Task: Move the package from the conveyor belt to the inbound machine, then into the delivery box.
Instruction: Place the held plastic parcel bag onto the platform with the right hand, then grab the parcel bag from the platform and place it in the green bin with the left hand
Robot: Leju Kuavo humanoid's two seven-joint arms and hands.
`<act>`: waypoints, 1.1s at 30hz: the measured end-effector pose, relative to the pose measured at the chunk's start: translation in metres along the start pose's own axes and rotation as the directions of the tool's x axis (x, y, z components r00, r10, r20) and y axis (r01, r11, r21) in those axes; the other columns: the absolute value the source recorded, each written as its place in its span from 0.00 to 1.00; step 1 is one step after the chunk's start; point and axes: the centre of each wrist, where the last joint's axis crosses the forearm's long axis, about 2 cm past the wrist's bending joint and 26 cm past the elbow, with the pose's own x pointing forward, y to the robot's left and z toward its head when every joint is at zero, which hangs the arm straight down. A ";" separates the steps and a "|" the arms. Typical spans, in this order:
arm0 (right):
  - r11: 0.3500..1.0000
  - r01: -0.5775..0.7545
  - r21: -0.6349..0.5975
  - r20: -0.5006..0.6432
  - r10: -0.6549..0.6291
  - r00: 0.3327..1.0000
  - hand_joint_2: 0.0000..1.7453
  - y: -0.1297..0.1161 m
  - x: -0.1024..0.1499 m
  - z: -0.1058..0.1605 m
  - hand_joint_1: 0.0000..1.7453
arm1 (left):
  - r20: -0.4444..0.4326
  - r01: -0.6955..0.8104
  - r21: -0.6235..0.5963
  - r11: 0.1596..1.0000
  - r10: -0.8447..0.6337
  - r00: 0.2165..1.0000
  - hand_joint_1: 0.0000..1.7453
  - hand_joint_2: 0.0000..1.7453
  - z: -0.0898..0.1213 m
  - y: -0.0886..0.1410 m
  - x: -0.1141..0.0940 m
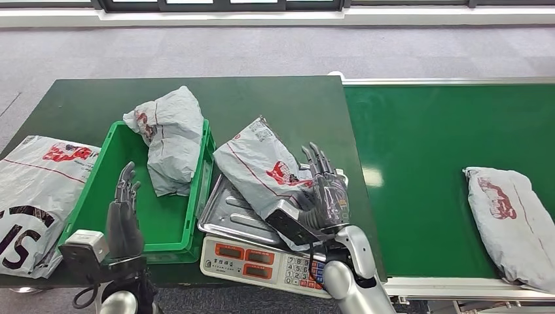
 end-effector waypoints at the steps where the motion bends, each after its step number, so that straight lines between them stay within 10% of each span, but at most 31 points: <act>1: 1.000 0.004 -0.005 0.000 -0.004 1.000 1.00 -0.002 0.002 0.002 0.00 | 0.002 0.017 0.004 1.000 -0.017 1.000 0.00 0.00 0.000 0.001 0.001; 15: 0.978 0.087 -0.192 0.160 -0.056 0.986 1.00 -0.034 0.017 0.029 0.00 | 0.044 0.180 -0.036 0.983 -0.178 0.983 0.00 0.00 -0.011 -0.007 0.005; 26: 0.930 0.227 -0.289 0.316 -0.131 0.940 1.00 -0.042 0.018 0.031 0.00 | 0.026 0.320 -0.473 0.821 -0.350 0.936 0.00 0.00 -0.065 -0.045 -0.038; 30: 0.924 0.248 -0.290 0.339 -0.143 0.930 1.00 -0.041 0.018 0.031 0.00 | 0.058 0.400 -0.552 0.732 -0.445 0.894 0.00 1.00 -0.089 -0.063 -0.050; 33: 0.925 0.264 -0.273 0.358 -0.157 0.921 1.00 -0.040 0.021 0.031 0.00 | 0.113 0.469 -0.615 0.634 -0.518 0.848 0.00 1.00 -0.106 -0.085 -0.058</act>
